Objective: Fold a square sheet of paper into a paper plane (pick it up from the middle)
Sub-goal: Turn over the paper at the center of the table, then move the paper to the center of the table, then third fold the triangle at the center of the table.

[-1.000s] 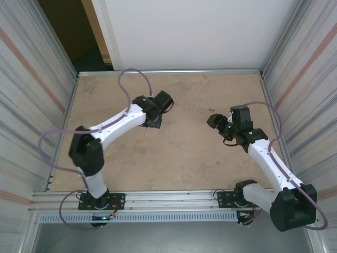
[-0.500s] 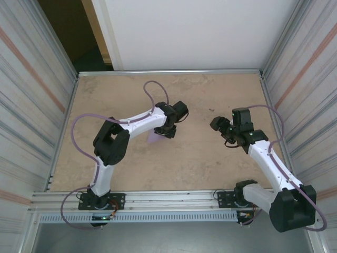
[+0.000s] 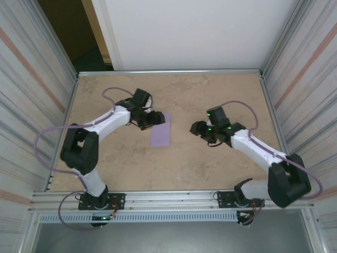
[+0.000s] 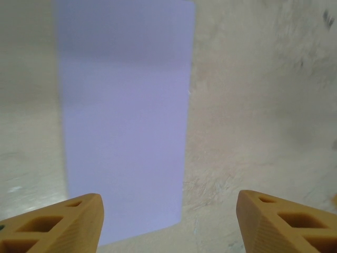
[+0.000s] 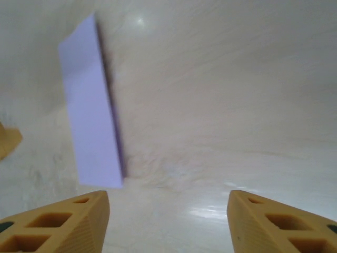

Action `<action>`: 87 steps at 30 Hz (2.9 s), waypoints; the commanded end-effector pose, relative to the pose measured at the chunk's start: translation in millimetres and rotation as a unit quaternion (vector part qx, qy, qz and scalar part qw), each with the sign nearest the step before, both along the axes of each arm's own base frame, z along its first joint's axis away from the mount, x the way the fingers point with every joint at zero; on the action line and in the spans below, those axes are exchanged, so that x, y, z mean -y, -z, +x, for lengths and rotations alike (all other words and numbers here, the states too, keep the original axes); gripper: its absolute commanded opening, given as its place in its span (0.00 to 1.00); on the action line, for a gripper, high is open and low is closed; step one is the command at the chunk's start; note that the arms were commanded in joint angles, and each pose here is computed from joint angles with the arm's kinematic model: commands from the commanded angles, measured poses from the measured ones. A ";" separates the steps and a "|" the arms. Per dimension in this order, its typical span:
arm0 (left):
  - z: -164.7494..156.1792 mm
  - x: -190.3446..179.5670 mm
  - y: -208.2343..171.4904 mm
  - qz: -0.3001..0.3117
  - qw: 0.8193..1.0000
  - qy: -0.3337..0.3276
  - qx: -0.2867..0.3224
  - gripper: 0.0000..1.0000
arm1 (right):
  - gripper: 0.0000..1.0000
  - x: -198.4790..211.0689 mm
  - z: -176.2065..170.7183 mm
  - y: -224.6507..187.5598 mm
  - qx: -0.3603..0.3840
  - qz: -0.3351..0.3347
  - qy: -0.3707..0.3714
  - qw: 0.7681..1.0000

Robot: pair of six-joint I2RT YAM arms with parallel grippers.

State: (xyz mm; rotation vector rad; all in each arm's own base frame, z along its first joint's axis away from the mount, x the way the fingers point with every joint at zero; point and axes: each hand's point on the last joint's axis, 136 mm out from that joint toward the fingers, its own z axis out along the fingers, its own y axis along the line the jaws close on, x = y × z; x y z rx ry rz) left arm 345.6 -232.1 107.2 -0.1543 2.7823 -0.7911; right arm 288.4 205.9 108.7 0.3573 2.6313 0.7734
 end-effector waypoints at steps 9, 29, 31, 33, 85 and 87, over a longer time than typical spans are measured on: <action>-5.9 -38.8 -0.2 -0.099 0.991 -0.085 -0.014 0.70 | 0.30 -144.1 18.0 25.9 -0.041 0.079 -0.106 0.990; -17.6 33.6 17.1 -0.171 0.984 0.017 -0.054 0.48 | 0.25 -61.0 -29.1 119.7 -0.162 -0.018 -0.145 0.976; -21.6 48.7 18.9 -0.178 0.982 0.035 -0.058 0.41 | 0.24 -47.8 -34.8 119.4 -0.164 -0.023 -0.149 0.975; -25.1 62.7 23.2 -0.180 0.980 0.052 -0.063 0.35 | 0.24 -40.3 -37.5 116.0 -0.163 -0.018 -0.151 0.975; -62.2 54.2 69.5 -0.121 0.983 0.037 -0.130 0.27 | 0.21 -23.6 -55.3 116.5 -0.185 0.010 -0.113 0.976; -61.5 55.5 71.6 -0.122 0.983 0.038 -0.133 0.27 | 0.21 -23.6 -55.2 115.9 -0.185 0.010 -0.113 0.976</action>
